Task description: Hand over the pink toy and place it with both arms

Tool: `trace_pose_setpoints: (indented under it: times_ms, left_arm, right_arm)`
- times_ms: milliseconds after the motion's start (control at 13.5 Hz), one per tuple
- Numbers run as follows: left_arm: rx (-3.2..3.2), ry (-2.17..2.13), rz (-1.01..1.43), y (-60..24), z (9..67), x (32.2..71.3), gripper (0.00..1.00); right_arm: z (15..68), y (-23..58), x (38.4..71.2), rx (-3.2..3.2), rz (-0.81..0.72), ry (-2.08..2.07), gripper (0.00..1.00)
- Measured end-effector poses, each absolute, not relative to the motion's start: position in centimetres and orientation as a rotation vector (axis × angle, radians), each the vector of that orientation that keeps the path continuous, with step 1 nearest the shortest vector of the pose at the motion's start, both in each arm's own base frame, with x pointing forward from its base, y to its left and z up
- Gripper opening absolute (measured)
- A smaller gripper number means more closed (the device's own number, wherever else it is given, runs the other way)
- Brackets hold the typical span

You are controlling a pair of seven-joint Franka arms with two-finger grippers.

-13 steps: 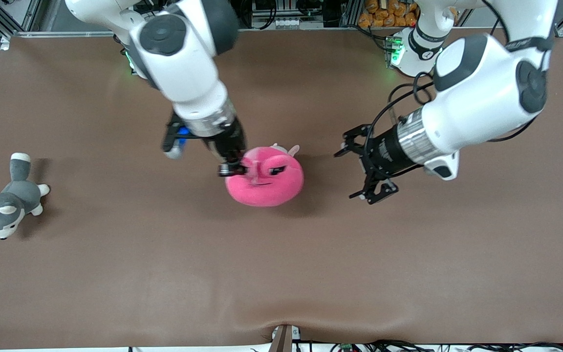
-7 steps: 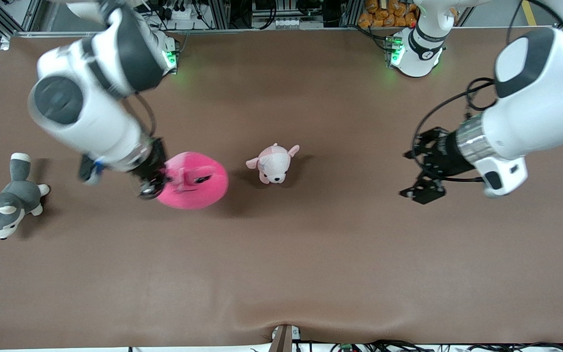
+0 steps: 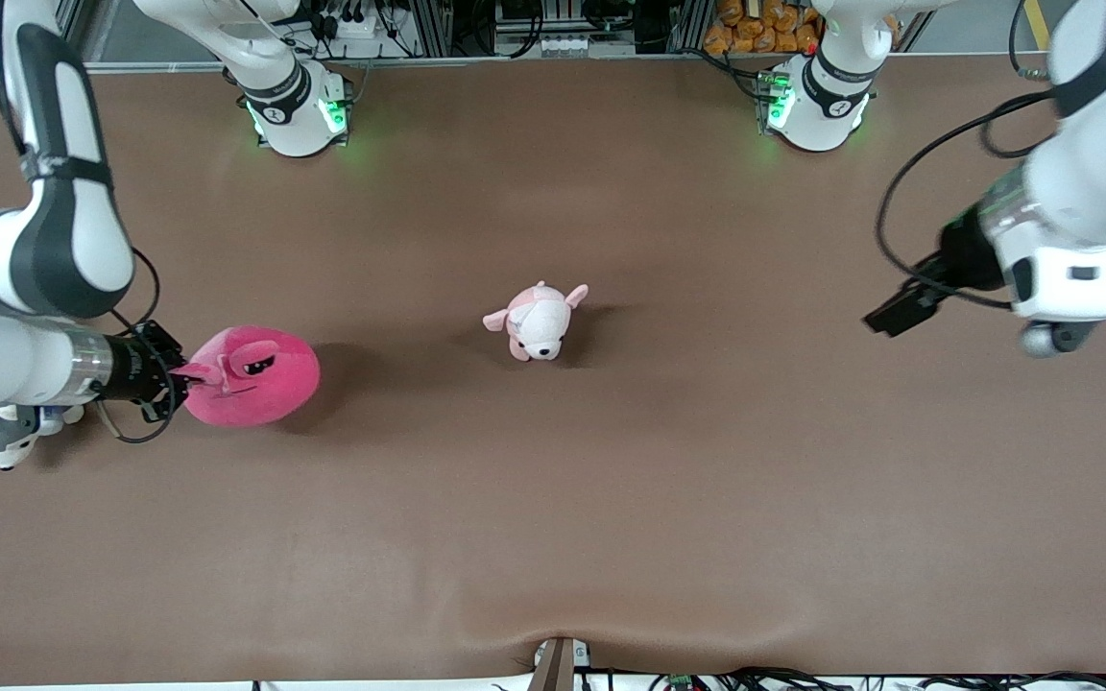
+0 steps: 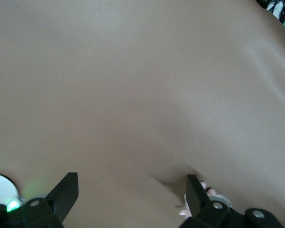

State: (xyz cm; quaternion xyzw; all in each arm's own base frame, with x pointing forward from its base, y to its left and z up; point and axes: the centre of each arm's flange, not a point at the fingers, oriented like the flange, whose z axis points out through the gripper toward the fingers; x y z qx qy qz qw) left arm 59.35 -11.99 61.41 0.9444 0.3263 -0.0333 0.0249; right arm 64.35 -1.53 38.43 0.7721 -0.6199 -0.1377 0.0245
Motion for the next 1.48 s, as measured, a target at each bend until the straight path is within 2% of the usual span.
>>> trace_pose_setpoints:
  times_ms: [223, 445, 520, 668, 817, 965, 1114, 1188, 1485]
  left_arm:
    - [2.99, 0.806, -0.07, -8.6, 62.9, 58.9, 1.0]
    - [3.069, 0.595, -0.047, -5.1, 63.7, 57.6, 1.0]
    - [3.086, 0.535, -0.047, -4.0, 63.9, 56.8, 1.0]
    - [3.109, 0.456, -0.057, -2.8, 64.1, 54.9, 1.0]
    - [3.118, 0.418, -0.052, -2.7, 64.7, 52.8, 1.0]
    - [3.12, 0.398, -0.026, -3.1, 65.8, 50.9, 1.0]
    - [3.122, 0.395, -0.016, -3.2, 66.2, 49.7, 1.0]
    - [3.123, 0.393, -0.017, -3.2, 66.2, 49.3, 1.0]
    - [3.125, 0.385, -0.025, -3.3, 65.9, 49.2, 1.0]
  right_arm:
    - [33.1, -3.0, 62.6, 2.408, -0.487, -1.904, 0.11]
    - [31.4, -2.7, 61.8, 2.412, -0.505, -1.896, 0.11]
    - [31.5, -2.8, 61.8, 2.433, -0.513, -1.87, 0.15]
    - [32.9, -3.1, 61.7, 2.503, -0.565, -1.77, 0.37]
    - [38.3, -3.3, 63.2, 2.576, -0.583, -1.748, 0.58]
    - [47.0, -2.4, 65.1, 2.714, -0.514, -1.773, 0.78]
    - [54.1, -0.8, 64.8, 2.866, -0.455, -1.644, 0.97]
    - [56.7, 0.0, 64.1, 2.957, -0.45, -1.5, 1.0]
    - [63.9, 1.0, 60.7, 3.212, -0.377, -0.751, 1.0]
